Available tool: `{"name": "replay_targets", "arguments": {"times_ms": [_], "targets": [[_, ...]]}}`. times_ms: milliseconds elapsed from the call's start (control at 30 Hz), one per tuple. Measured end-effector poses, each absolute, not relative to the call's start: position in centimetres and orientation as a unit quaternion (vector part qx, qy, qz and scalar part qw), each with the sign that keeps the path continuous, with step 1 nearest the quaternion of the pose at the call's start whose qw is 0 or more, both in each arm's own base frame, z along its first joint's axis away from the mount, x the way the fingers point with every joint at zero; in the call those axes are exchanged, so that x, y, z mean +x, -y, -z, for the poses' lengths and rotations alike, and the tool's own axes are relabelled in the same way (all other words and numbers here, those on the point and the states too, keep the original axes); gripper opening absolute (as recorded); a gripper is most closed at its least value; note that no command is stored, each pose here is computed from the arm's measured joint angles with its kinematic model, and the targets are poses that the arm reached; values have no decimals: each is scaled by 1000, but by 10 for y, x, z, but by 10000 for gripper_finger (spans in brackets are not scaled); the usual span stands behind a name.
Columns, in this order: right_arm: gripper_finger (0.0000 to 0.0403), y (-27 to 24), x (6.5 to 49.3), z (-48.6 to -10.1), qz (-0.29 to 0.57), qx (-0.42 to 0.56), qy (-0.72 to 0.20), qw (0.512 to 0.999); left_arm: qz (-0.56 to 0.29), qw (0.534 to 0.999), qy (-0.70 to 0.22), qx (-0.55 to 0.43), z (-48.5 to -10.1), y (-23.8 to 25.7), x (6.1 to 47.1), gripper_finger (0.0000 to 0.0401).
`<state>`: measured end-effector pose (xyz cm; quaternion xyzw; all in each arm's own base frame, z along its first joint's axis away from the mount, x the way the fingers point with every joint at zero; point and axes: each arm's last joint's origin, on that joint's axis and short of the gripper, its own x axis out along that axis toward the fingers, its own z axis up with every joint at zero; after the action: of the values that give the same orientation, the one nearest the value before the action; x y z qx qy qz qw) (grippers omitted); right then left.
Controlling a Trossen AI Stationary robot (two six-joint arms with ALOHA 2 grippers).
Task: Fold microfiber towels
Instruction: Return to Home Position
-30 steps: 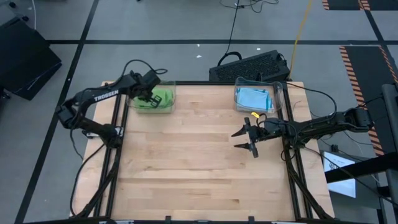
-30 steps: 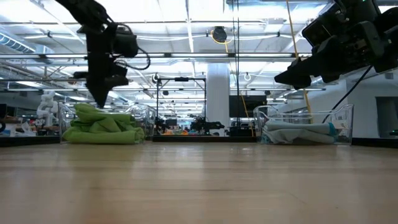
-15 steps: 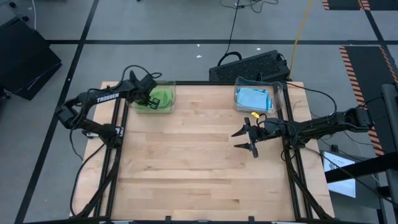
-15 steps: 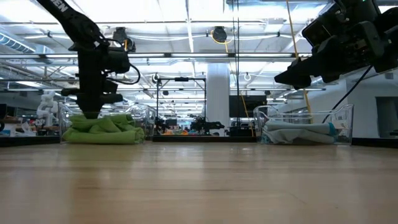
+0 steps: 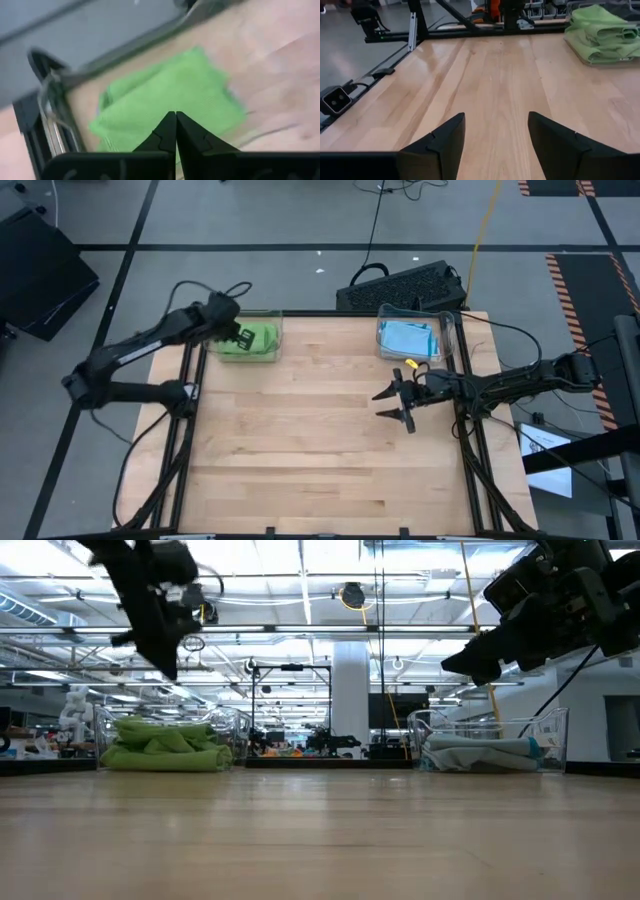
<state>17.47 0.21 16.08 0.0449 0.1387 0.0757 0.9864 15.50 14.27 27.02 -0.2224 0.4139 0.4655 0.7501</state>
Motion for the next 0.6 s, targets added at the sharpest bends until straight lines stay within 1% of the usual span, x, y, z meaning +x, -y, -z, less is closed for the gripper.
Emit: {"name": "replay_targets", "arguments": {"times_ms": [133,267,433,600], "targets": [[179,-2,176,-165,-76,44,-117,989,-452,801,-350,-180,-294,-107,150,8],[129,-2,177,-169,-79,20,-92,992,-407,854,-289,-144,-301,-70,149,5],[64,-1,177,-172,-81,-19,-77,994,-328,914,-222,-85,-292,-29,159,3],[8,1,176,-174,-75,-42,-69,994,-288,941,-174,-43,-275,0,173,6]]}}
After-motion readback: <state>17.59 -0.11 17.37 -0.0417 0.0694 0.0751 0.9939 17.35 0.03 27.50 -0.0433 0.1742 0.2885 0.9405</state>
